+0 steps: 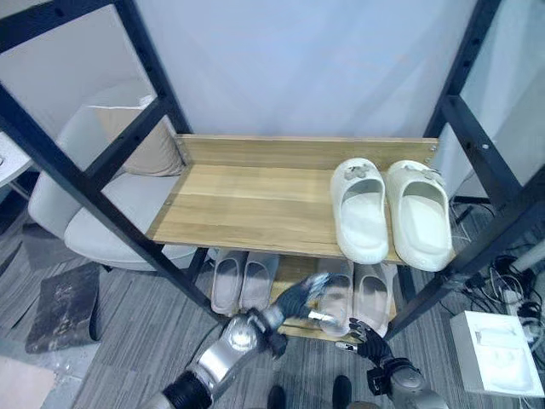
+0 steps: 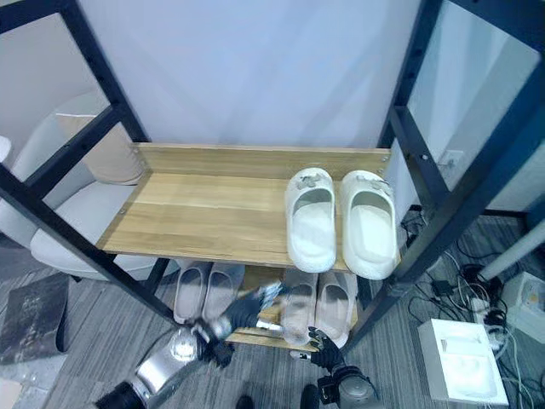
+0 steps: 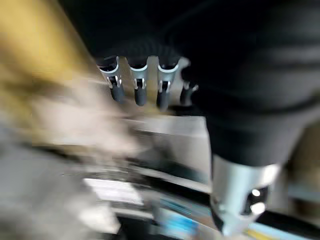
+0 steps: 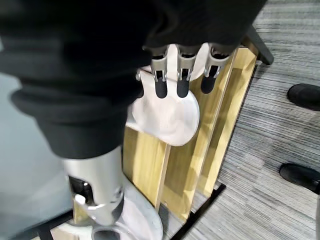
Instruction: Arrange the slippers neatly on the shoe rack.
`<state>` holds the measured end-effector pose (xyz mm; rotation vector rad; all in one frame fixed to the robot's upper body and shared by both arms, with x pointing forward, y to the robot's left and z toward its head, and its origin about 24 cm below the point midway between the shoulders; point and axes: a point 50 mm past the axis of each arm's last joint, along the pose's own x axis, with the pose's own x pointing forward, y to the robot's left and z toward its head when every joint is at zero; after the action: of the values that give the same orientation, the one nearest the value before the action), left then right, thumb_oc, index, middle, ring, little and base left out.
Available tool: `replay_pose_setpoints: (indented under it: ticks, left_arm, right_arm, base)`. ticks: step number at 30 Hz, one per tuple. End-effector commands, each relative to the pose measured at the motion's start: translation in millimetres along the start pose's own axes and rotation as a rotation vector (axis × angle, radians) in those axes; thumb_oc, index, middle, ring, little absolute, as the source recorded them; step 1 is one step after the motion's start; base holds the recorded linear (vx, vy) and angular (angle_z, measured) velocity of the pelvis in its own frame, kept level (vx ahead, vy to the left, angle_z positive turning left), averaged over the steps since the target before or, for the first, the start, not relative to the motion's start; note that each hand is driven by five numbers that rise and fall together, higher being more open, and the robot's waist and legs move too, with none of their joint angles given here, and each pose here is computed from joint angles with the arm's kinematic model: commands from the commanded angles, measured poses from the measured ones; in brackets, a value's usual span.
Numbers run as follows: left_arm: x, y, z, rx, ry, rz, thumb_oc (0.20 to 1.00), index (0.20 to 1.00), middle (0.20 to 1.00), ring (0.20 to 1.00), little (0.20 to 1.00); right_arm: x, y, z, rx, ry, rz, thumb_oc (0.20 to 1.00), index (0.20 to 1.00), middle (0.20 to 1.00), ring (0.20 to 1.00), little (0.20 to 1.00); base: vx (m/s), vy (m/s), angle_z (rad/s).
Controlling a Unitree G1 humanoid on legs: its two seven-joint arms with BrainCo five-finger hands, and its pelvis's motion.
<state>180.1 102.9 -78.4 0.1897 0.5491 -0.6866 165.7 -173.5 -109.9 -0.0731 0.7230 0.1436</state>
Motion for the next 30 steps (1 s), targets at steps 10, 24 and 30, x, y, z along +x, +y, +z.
replay_pose_setpoints:
  ticks: [10,24,30]
  left_arm:
    - [-15.4,27.6,-7.0,-0.001,-0.020,0.171,1.000,1.000,1.000,1.000,1.000]
    - [-23.4,46.8,-50.0,-0.364,0.108,0.518,1.000,1.000,1.000,1.000,1.000]
    - [-27.0,50.3,-59.6,-0.375,0.151,0.565,1.000,1.000,1.000,1.000,1.000]
  right_arm:
    - [-23.8,-27.7,9.7,0.019,-0.114,-0.021,1.000,1.000,1.000,1.000,1.000]
    - [-16.7,-22.5,3.2,0.077,-0.086,-0.080,1.000,1.000,1.000,1.000,1.000]
    - [-15.4,-24.7,2.1,0.072,-0.076,-0.094,1.000,1.000,1.000,1.000,1.000]
  base:
    - [0.00,-0.004,-0.06]
    - [0.00,0.000,0.00]
    - [0.00,0.000,0.00]
